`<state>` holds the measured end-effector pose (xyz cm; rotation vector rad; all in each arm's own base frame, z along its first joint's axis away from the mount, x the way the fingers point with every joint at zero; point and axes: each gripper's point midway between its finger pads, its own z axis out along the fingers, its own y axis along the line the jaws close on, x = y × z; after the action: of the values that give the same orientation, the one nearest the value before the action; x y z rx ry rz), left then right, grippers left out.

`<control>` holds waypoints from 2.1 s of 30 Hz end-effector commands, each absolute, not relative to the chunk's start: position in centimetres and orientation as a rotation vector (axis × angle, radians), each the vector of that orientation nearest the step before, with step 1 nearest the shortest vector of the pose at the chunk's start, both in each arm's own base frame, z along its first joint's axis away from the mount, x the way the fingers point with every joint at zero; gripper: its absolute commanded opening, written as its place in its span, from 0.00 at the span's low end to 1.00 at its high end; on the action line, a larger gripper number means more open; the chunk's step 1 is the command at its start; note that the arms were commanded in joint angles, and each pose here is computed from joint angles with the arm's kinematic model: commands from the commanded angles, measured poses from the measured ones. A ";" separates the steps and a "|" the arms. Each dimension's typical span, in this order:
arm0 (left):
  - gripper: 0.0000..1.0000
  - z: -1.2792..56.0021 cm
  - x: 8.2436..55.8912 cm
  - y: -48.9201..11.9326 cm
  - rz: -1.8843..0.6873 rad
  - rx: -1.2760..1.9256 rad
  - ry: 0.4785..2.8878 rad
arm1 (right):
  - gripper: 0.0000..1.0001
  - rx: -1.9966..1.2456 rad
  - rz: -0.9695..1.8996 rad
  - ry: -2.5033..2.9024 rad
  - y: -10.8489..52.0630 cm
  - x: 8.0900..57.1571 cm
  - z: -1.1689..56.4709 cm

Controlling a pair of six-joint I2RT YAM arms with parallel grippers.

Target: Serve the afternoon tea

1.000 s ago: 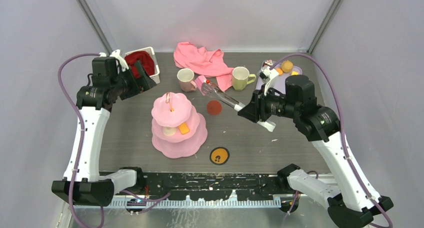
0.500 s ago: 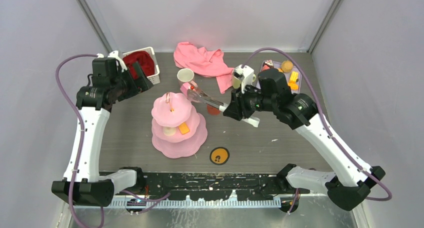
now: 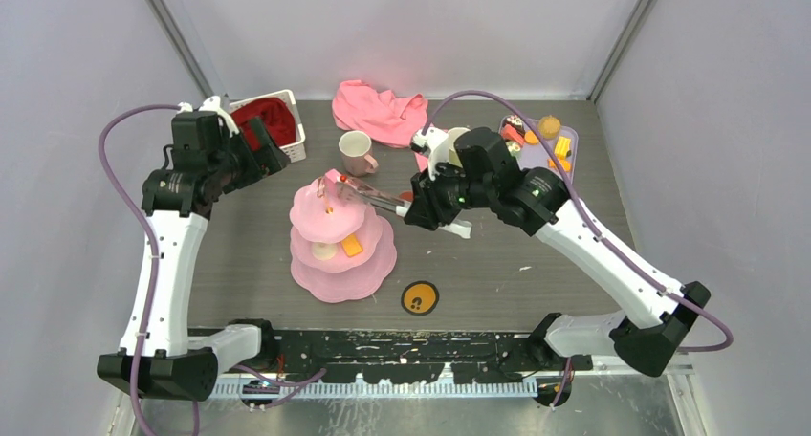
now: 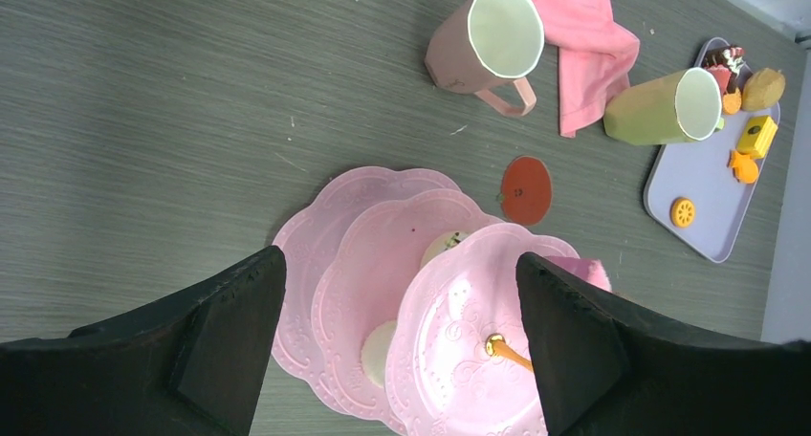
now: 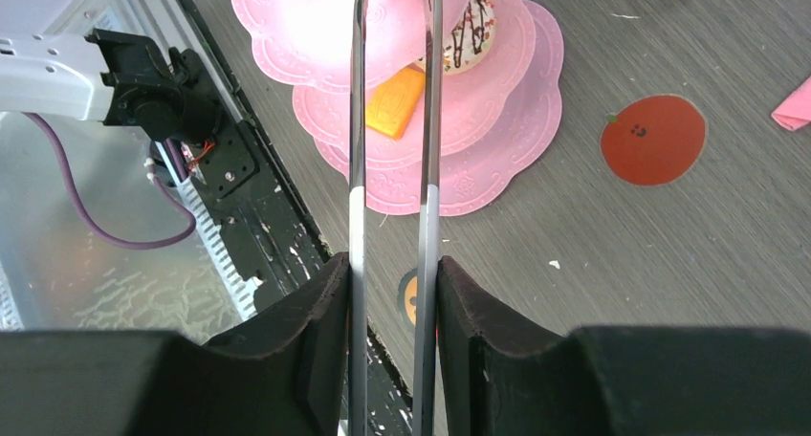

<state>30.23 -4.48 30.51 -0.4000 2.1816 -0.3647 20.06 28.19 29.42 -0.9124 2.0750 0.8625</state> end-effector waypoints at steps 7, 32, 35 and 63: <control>0.89 31.6 30.7 -4.4 -0.376 -0.398 2.119 | 0.18 -0.950 0.887 1.931 30.9 21.2 32.0; 0.89 31.8 31.6 -5.0 -0.414 -0.387 2.121 | 0.52 -0.842 0.684 1.862 26.5 21.8 35.6; 0.89 31.9 31.7 -5.0 -0.418 -0.387 2.120 | 0.47 -0.806 0.625 1.863 25.4 22.2 35.8; 0.89 31.1 31.6 -4.9 -0.393 -0.355 2.146 | 0.45 0.207 0.050 2.206 3.0 34.4 21.1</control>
<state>30.75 -4.84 29.52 -0.3943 2.2102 -0.3816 31.52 2.55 19.36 0.1740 2.3190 -0.0071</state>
